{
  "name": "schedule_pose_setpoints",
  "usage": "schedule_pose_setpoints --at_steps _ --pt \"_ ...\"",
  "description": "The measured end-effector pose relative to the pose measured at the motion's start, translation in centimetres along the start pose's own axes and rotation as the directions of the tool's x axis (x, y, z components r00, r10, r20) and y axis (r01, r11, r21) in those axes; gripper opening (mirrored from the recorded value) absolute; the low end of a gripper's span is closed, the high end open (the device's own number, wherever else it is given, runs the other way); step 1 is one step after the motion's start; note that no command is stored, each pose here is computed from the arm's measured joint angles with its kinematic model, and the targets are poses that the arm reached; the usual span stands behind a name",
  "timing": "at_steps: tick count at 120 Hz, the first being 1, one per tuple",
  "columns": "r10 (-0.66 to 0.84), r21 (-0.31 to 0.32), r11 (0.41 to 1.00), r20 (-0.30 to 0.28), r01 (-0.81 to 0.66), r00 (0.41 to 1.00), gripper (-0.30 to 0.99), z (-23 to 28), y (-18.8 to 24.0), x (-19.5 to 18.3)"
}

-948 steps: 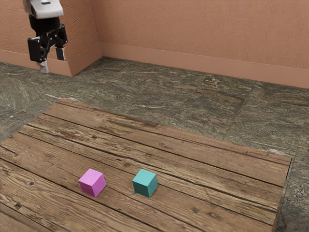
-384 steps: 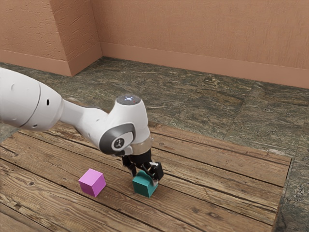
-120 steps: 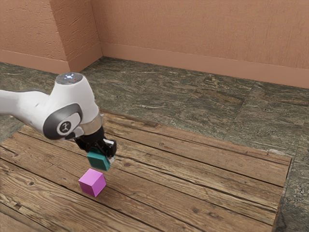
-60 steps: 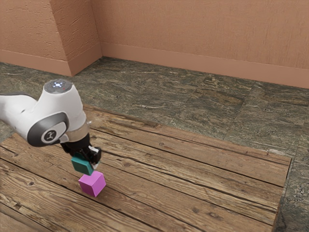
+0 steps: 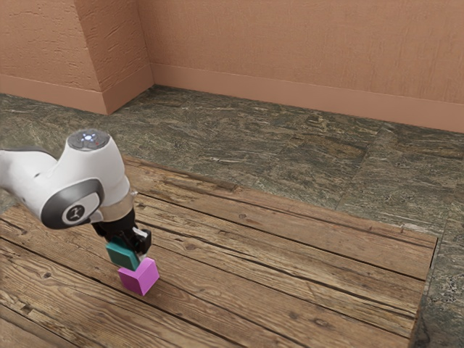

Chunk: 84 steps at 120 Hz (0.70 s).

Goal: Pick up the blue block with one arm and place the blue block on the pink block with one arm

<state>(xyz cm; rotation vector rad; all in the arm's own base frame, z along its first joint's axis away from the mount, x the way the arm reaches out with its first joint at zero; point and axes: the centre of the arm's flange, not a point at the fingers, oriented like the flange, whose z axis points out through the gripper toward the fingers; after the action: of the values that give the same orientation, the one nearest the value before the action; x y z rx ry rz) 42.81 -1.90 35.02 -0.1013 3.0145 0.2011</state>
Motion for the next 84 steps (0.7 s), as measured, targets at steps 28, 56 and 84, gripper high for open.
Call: schedule_pose_setpoints --at_steps 28,56,84 --pt "-0.015 0.003 1.0 0.006 0.015 1.0 0.38 0.7 1.0 -0.3" --pt "-0.013 0.004 1.0 0.005 0.013 1.0 0.38 1.8 1.1 -0.5" --pt "-0.01 0.008 1.0 0.017 0.009 1.0 0.38 1.8 1.0 -0.7"
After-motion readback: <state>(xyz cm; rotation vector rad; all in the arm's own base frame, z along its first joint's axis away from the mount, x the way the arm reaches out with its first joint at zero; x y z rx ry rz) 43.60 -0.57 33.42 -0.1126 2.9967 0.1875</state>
